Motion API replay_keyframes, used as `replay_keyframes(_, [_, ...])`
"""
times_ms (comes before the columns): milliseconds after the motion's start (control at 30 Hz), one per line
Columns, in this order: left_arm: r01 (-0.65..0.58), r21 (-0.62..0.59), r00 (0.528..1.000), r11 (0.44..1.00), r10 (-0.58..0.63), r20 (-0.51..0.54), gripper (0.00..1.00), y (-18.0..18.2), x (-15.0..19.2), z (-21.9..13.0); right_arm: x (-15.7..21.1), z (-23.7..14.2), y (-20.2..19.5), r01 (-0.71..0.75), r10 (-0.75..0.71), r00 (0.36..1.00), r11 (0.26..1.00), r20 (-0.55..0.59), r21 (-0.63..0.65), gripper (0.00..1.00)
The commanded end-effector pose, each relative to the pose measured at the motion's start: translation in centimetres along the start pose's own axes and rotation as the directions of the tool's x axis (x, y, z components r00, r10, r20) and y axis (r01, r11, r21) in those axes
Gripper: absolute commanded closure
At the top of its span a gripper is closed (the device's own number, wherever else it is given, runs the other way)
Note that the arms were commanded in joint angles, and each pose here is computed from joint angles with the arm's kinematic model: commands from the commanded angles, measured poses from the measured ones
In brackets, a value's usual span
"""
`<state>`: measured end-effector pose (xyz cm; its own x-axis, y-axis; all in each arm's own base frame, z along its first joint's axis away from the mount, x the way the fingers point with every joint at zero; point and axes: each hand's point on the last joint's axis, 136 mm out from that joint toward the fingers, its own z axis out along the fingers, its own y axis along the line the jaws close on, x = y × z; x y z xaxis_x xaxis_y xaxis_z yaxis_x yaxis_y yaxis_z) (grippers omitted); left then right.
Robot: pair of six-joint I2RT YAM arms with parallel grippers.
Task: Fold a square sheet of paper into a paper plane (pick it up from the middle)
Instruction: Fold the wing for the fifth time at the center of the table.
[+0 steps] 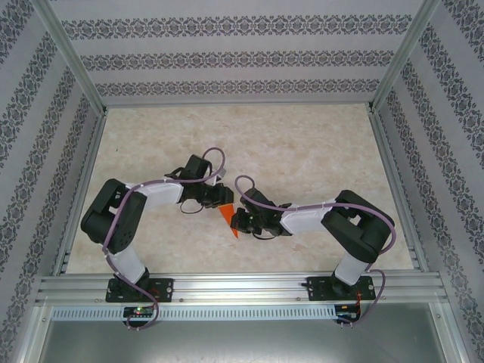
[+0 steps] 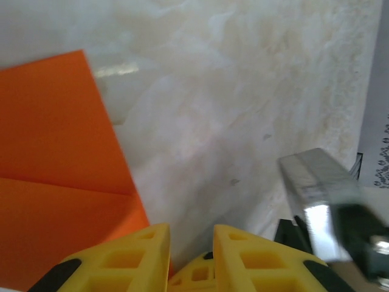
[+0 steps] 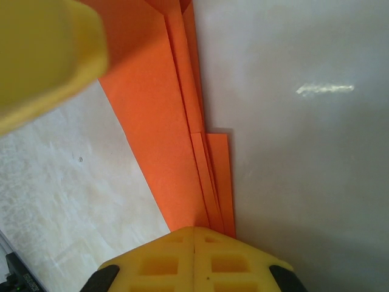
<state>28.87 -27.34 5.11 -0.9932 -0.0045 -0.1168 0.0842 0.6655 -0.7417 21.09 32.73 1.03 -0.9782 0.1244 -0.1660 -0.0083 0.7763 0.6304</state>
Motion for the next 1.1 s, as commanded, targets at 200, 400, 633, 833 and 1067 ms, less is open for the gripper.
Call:
replay_keyframes(200, [0.007, -0.072, 1.000, 0.997, -0.008, -0.015, 0.75, 2.8, -0.1, 1.8, 2.0, -0.2, -5.3, -0.033, 0.043, 0.998, 0.983, -0.052, 0.181, 0.96])
replay_keyframes(400, [0.047, -0.115, 0.999, 0.992, -0.049, -0.020, 0.75, 4.1, 0.3, 2.1, -0.1, -1.7, -1.7, -0.005, 0.003, 1.000, 0.995, 0.024, 0.100, 0.94])
replay_keyframes(633, [0.052, -0.133, 0.998, 0.990, -0.055, -0.017, 0.76, 4.4, 0.4, 1.9, -1.1, -3.3, 2.3, 0.015, -0.010, 0.994, 0.999, 0.111, -0.042, 0.94])
replay_keyframes(833, [0.048, -0.130, 0.998, 0.990, -0.051, -0.023, 0.76, 4.1, 0.3, 1.9, -1.0, -1.4, 3.8, 0.029, -0.024, 0.997, 0.997, 0.071, -0.078, 0.94])
replay_keyframes(1067, [0.050, -0.134, 0.998, 0.990, -0.055, -0.031, 0.76, 4.3, 0.4, 2.0, 0.2, 0.7, -0.1, -0.025, 0.024, 0.999, 0.999, 0.027, 0.035, 0.95])
